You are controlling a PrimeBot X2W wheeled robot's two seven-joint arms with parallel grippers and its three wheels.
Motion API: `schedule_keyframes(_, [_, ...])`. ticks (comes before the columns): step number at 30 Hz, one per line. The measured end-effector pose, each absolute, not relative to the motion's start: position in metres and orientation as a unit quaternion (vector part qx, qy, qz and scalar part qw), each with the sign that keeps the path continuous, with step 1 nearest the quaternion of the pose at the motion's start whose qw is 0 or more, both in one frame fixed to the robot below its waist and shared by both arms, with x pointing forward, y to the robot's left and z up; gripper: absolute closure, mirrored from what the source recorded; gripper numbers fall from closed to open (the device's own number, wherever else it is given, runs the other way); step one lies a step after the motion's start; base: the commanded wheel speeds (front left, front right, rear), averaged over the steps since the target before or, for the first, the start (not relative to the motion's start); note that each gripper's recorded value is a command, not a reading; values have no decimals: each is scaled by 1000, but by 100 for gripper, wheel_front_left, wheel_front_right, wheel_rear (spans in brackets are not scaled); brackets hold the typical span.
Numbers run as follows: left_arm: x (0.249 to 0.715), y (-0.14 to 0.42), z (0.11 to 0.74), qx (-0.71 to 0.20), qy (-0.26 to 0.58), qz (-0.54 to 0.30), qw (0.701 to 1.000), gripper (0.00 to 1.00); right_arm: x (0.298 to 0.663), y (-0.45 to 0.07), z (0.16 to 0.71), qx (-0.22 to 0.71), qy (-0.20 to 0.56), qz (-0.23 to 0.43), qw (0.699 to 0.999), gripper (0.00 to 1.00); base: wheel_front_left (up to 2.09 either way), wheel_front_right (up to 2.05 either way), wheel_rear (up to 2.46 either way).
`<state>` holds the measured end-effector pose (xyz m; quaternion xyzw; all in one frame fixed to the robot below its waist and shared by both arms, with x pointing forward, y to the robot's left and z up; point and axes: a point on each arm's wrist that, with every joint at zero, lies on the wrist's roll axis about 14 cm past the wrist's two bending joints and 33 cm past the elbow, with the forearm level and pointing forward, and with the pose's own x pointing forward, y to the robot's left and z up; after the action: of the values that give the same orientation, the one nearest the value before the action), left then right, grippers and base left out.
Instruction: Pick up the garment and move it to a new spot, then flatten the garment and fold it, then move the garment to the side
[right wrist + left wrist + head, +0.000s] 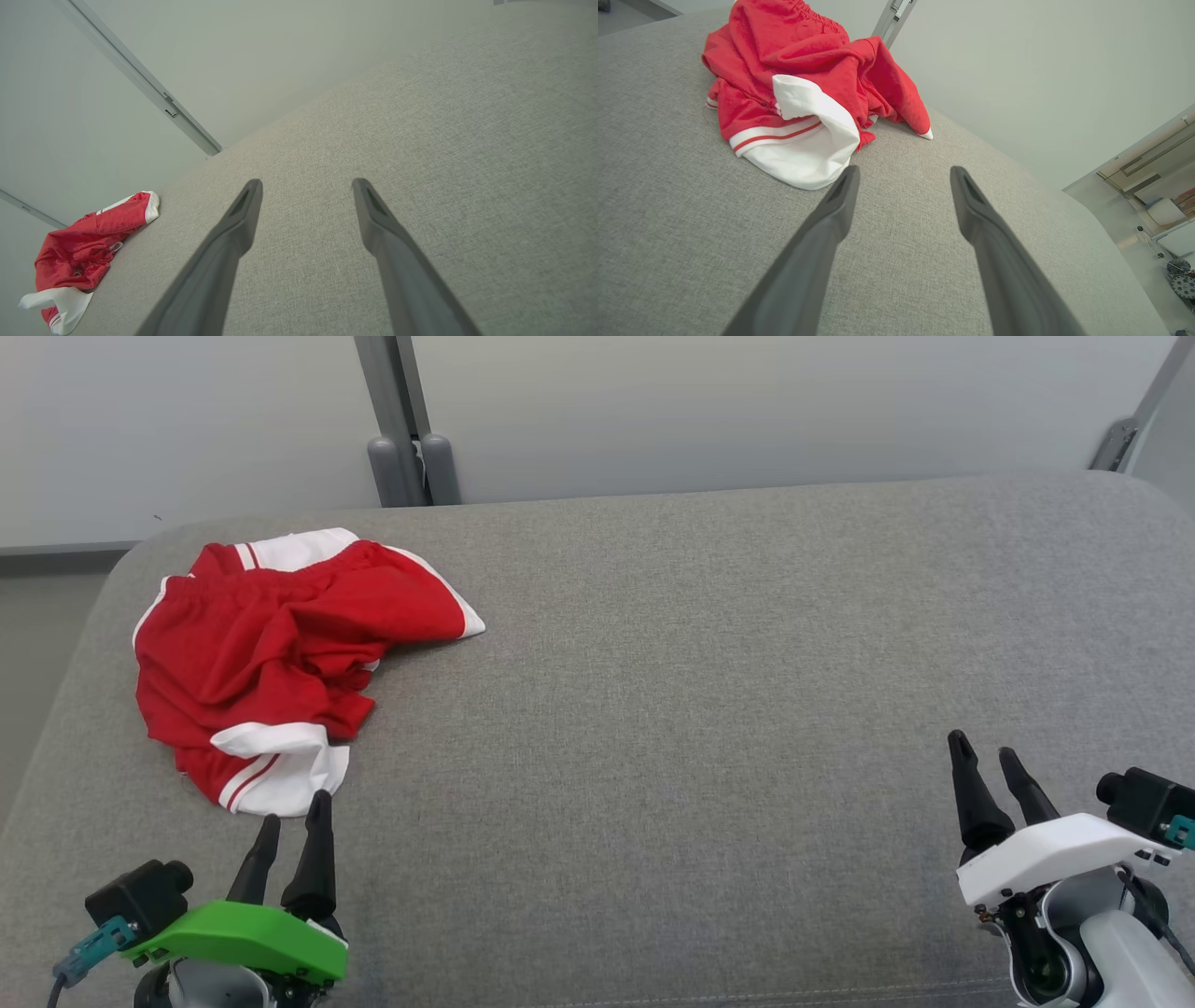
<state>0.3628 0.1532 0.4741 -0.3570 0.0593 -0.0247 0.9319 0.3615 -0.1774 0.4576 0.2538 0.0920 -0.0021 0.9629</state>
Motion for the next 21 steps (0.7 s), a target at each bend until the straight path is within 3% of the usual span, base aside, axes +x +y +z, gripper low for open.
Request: schedule_keyframes(21, [366,146,493,-211,12,-61,976,0,366,-187,473,94,47,8,994,0,0,0,0])
